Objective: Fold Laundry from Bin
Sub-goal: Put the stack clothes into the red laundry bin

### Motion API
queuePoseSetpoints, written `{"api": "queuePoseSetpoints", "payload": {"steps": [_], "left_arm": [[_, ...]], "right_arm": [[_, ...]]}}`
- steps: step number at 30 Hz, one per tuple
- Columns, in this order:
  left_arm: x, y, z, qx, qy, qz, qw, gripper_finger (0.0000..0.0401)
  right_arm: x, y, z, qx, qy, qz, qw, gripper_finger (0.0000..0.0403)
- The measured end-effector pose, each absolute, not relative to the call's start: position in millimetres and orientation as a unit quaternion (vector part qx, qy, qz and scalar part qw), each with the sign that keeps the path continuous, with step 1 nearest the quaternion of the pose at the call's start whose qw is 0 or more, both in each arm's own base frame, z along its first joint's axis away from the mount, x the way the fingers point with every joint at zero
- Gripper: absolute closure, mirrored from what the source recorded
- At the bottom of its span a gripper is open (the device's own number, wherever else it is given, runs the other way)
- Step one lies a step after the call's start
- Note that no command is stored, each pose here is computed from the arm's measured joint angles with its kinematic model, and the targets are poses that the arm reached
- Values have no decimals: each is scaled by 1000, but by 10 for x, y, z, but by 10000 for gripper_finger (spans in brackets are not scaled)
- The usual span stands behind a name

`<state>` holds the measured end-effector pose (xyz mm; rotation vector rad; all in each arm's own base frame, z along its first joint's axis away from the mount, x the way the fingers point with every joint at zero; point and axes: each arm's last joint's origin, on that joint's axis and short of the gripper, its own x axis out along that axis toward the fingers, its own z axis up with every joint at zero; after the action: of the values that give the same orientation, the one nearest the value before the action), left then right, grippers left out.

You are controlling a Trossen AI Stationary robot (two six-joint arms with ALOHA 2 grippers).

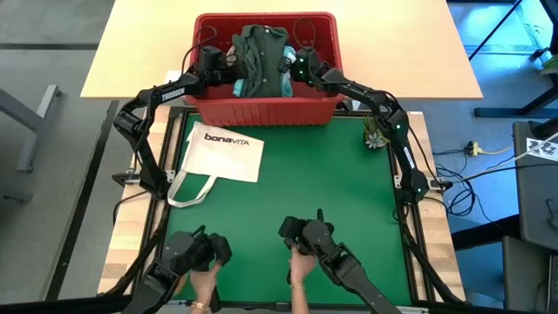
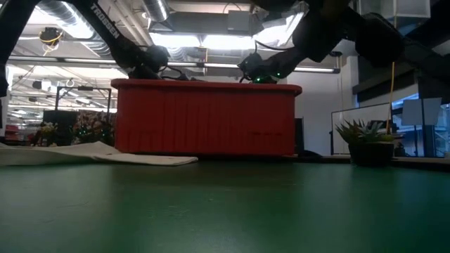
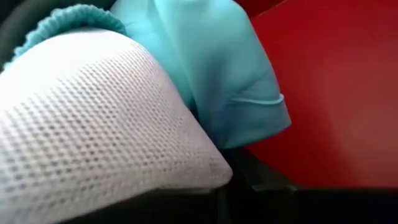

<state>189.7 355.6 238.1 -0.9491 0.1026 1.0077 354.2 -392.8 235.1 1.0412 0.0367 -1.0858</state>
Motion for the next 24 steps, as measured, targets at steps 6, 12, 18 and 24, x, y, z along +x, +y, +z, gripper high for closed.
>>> {"api": "queuePoseSetpoints", "payload": {"steps": [6,12,18,24], "left_arm": [[1903,3555,2383,-413,60,465,781,380],[1878,3567,2383,-413,61,460,784,377],[1778,3616,2387,-422,57,447,787,338],[1677,3663,2388,-424,51,454,782,286]], "right_arm": [[3538,-3941,2363,470,9,-494,731,397],[3536,-3941,2363,469,9,-496,731,397],[3536,-3941,2362,469,9,-496,731,396],[3537,-3941,2363,469,9,-496,731,344]]}}
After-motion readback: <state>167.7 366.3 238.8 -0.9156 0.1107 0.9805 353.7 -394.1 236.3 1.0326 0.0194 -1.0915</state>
